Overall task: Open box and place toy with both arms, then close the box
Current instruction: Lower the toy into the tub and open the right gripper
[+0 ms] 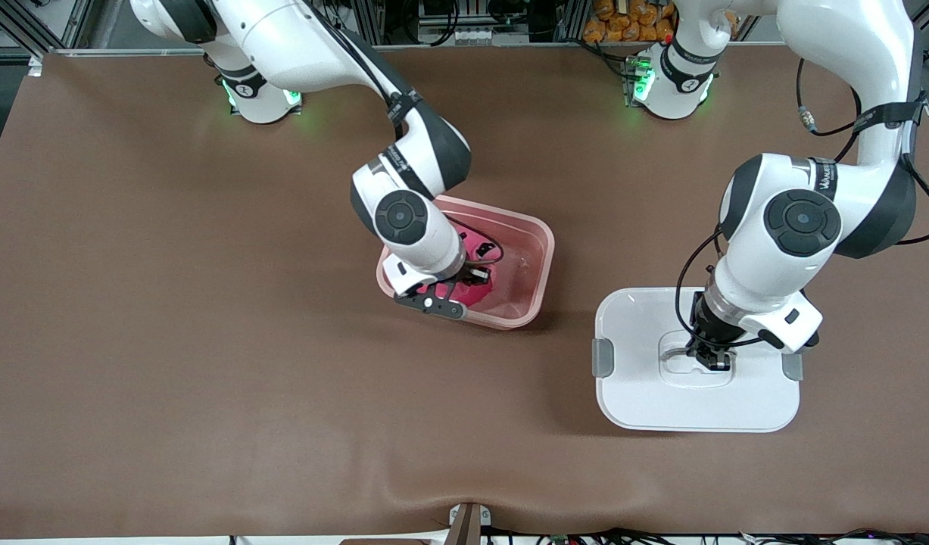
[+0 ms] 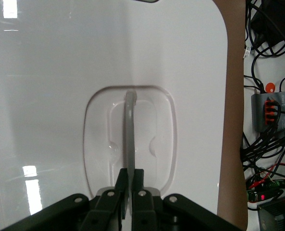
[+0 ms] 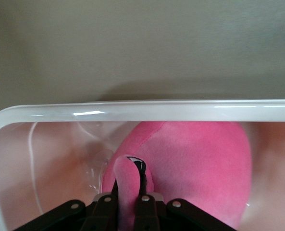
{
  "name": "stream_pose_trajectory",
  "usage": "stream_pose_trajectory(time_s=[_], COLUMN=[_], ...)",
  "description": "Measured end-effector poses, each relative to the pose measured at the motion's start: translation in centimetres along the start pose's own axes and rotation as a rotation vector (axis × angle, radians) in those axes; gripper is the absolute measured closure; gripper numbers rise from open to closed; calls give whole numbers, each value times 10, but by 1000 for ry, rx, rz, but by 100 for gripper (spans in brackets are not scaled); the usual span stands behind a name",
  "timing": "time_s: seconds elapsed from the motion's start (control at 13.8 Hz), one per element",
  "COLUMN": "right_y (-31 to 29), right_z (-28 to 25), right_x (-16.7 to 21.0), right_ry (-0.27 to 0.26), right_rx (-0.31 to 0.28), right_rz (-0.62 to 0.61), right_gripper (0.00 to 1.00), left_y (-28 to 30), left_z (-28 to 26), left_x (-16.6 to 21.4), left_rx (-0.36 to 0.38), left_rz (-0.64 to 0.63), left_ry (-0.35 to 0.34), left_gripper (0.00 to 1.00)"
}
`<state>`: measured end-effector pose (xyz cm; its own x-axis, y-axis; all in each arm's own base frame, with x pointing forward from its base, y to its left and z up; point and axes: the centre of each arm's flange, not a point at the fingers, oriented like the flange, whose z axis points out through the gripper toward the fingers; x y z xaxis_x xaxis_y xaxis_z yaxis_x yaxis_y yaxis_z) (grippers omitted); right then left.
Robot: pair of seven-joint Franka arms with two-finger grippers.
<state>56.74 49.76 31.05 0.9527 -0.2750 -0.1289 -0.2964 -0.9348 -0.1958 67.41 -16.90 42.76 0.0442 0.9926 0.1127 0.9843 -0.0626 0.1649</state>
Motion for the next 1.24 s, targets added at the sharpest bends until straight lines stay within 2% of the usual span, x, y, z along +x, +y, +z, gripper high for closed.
stream_pose_trajectory(time_s=[0.22, 0.65, 0.8, 1.09, 1.24], right_y=[-11, -22, -23, -25, -25], right_z=[17, 45, 49, 49, 51], right_x=[-10, -27, -29, -31, -33], right_ry=[25, 41, 42, 49, 51], right_rx=[24, 37, 37, 30, 25], right_rz=[16, -3, -6, -21, -26], right_gripper=[88, 88, 74, 31, 11], left_y=[0, 0, 0, 0, 0], left_z=[0, 3, 4, 4, 4], left_x=[0, 0, -1, -1, -2], left_rx=[0, 5, 6, 6, 10], left_rz=[0, 1, 1, 1, -11], left_ry=[0, 1, 1, 1, -21], left_gripper=[93, 93, 93, 93, 93])
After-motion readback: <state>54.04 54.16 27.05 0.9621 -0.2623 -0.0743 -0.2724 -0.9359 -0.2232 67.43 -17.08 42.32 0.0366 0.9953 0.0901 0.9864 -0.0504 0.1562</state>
